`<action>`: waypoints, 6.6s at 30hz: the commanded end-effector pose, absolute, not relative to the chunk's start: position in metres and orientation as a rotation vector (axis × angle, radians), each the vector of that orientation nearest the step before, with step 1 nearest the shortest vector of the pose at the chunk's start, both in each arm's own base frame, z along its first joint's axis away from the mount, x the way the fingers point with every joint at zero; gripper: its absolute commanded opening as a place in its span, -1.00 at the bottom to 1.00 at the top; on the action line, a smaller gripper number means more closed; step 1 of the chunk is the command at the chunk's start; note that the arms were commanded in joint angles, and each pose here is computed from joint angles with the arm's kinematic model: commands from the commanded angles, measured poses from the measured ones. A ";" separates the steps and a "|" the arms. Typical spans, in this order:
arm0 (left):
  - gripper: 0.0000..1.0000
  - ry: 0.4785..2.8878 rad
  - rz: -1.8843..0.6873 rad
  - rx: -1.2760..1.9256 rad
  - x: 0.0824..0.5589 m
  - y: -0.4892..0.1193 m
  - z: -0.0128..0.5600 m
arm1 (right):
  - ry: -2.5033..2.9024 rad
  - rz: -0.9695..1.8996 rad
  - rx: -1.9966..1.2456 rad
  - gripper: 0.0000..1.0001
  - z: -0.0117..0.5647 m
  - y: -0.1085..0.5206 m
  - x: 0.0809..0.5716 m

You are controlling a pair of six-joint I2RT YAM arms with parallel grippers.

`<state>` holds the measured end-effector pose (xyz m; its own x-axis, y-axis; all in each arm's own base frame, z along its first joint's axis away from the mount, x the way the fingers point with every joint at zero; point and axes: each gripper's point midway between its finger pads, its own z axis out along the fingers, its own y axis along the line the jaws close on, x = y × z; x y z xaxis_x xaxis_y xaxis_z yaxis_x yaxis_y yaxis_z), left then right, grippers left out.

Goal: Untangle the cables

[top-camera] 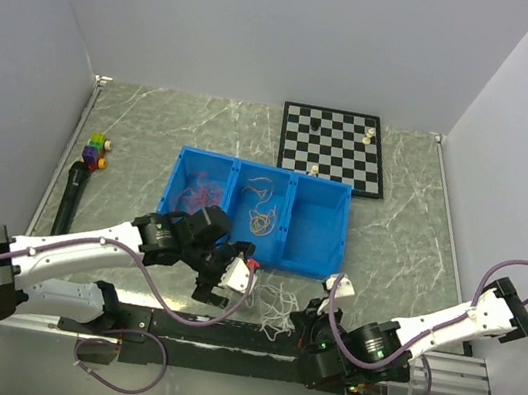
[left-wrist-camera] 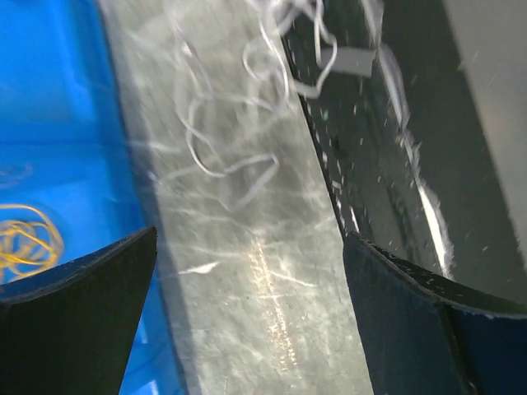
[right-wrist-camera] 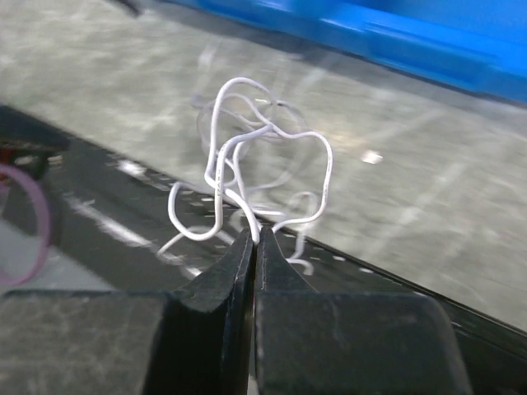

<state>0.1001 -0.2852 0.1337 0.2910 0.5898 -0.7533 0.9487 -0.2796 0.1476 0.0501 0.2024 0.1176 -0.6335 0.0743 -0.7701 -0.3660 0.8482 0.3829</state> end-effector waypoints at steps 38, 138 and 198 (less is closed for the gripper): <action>-0.99 1.289 -0.736 1.904 0.115 -0.348 0.094 | 2.127 0.818 -0.150 -1.00 0.131 0.194 0.047; -0.98 0.582 0.275 0.285 0.182 -0.057 0.743 | 1.818 0.522 0.000 -1.00 0.293 0.185 0.116; -0.98 0.747 -0.268 0.938 0.181 -0.192 0.580 | 2.090 0.385 0.136 0.43 0.206 0.167 0.305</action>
